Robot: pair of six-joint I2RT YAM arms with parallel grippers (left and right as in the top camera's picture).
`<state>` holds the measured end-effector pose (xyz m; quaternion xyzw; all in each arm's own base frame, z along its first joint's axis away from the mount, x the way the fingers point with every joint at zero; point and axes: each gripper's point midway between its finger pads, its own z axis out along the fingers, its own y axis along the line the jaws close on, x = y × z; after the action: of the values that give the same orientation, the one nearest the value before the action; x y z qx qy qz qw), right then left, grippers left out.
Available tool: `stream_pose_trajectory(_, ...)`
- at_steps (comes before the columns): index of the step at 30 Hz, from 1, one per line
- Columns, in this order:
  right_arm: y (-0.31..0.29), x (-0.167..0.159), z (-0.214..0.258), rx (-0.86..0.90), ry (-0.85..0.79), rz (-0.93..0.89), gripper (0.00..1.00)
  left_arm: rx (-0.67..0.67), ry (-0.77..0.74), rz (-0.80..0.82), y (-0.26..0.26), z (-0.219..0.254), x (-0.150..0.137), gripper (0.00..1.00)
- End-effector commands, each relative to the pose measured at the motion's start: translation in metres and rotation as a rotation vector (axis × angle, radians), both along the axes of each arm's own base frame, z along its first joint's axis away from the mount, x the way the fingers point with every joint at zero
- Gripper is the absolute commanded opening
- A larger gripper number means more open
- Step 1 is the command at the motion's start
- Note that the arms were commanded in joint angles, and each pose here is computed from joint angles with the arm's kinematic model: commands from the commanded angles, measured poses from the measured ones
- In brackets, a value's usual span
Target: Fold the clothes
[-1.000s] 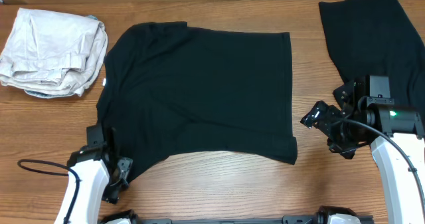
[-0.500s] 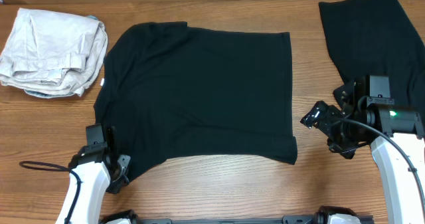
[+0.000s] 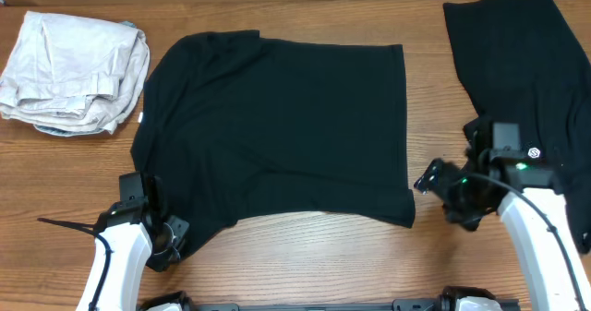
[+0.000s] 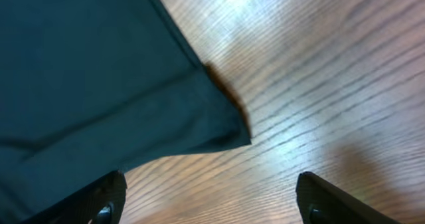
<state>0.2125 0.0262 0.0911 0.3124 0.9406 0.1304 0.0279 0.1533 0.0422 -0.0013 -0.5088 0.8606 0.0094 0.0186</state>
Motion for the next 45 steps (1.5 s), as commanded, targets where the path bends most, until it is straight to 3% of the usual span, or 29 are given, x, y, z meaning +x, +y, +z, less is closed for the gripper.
stream_pose_trajectory(1,0.01,-0.014,-0.029,0.003,0.063,-0.017,0.82,-0.01,-0.013,-0.017,0.0,0.003,0.006,0.04)
stream_pose_trajectory(11,0.03,-0.022,-0.075,-0.082,0.122,-0.03,0.69,-0.015,-0.025,-0.018,-0.001,0.003,0.008,0.04)
stream_pose_trajectory(20,0.029,-0.025,-0.091,-0.103,0.167,-0.074,0.42,-0.018,-0.032,-0.018,-0.001,0.004,0.01,0.04)
stream_pose_trajectory(25,0.029,-0.02,-0.094,-0.103,0.158,-0.081,0.33,-0.022,-0.03,-0.018,-0.001,0.009,0.012,0.04)
stream_pose_trajectory(30,0.029,-0.023,-0.096,-0.102,0.175,-0.08,0.05,-0.02,-0.038,-0.029,0.001,0.025,0.021,0.04)
stream_pose_trajectory(37,0.016,-0.021,-0.077,-0.109,0.194,-0.122,0.04,0.005,-0.071,-0.137,0.008,0.072,0.043,0.04)
stream_pose_trajectory(45,-0.007,-0.002,-0.001,-0.108,0.119,-0.045,0.04,0.021,-0.097,-0.186,0.011,0.122,0.054,0.04)
